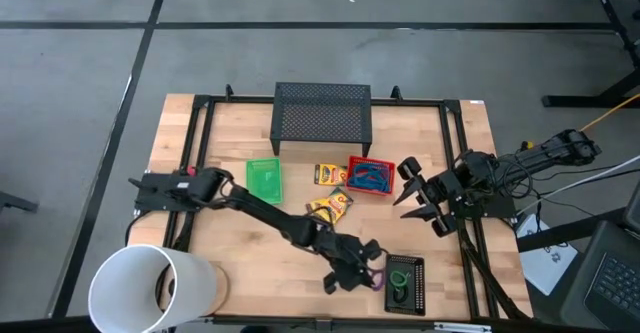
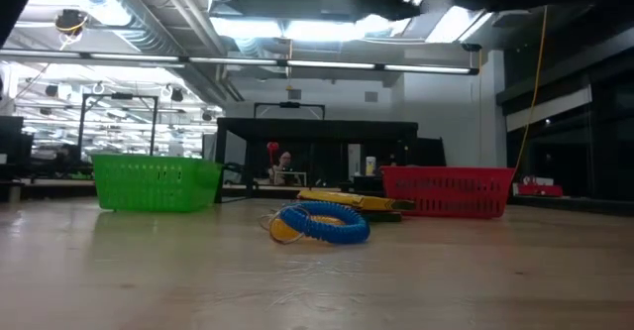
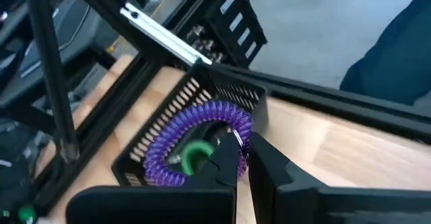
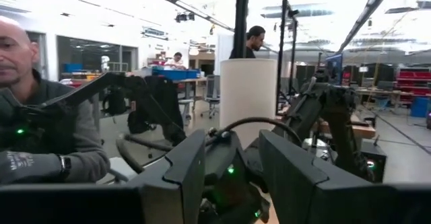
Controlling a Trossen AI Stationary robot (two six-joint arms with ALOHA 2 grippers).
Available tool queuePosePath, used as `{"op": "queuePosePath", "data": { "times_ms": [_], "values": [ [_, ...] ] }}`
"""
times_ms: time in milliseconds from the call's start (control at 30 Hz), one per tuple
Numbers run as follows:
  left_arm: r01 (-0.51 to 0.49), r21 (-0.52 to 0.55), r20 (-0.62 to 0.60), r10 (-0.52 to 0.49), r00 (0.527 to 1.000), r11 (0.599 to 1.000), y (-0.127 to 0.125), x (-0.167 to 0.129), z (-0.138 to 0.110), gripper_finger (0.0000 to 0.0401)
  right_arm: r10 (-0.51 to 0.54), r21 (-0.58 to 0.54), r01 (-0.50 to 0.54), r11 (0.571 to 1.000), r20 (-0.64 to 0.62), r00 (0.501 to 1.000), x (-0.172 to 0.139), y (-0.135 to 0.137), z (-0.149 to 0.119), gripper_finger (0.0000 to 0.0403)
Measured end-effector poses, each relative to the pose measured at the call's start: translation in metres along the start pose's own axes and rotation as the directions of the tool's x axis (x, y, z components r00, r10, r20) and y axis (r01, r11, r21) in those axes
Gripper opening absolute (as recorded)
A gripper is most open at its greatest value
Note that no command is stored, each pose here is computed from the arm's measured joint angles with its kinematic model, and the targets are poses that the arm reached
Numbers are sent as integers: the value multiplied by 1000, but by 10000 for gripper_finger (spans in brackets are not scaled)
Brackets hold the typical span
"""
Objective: Pick & Place Office Desk Supplies
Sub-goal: Put the violet spring keychain into the black bin, then put the blue spring keychain into the black bin
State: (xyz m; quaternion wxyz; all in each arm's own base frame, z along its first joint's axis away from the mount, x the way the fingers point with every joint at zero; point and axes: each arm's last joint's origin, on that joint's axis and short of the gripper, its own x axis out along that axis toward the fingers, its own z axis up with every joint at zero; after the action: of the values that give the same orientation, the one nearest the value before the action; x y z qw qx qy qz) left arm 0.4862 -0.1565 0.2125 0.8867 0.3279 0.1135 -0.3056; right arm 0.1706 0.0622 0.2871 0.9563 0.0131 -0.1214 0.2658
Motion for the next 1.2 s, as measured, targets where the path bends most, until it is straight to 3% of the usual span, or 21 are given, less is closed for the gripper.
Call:
{"op": "queuePosePath", "data": {
  "times_ms": [433,767,933,1200],
  "values": [
    [96,-11,128,-94,987,995,33,37,-12,7,10,11,-9,1000,-14,1000,0,0,-1,140],
    [115,-27,189,-108,976,993,55,40,-27,13,9,20,-9,1000,-39,999,0,0,-4,140],
    [117,-65,188,-103,977,991,57,39,-28,46,9,21,-9,1000,-42,999,0,0,-4,140],
    [113,-84,183,-96,978,990,53,41,-24,136,9,39,-8,999,-42,999,0,0,-4,139]
  ]
}}
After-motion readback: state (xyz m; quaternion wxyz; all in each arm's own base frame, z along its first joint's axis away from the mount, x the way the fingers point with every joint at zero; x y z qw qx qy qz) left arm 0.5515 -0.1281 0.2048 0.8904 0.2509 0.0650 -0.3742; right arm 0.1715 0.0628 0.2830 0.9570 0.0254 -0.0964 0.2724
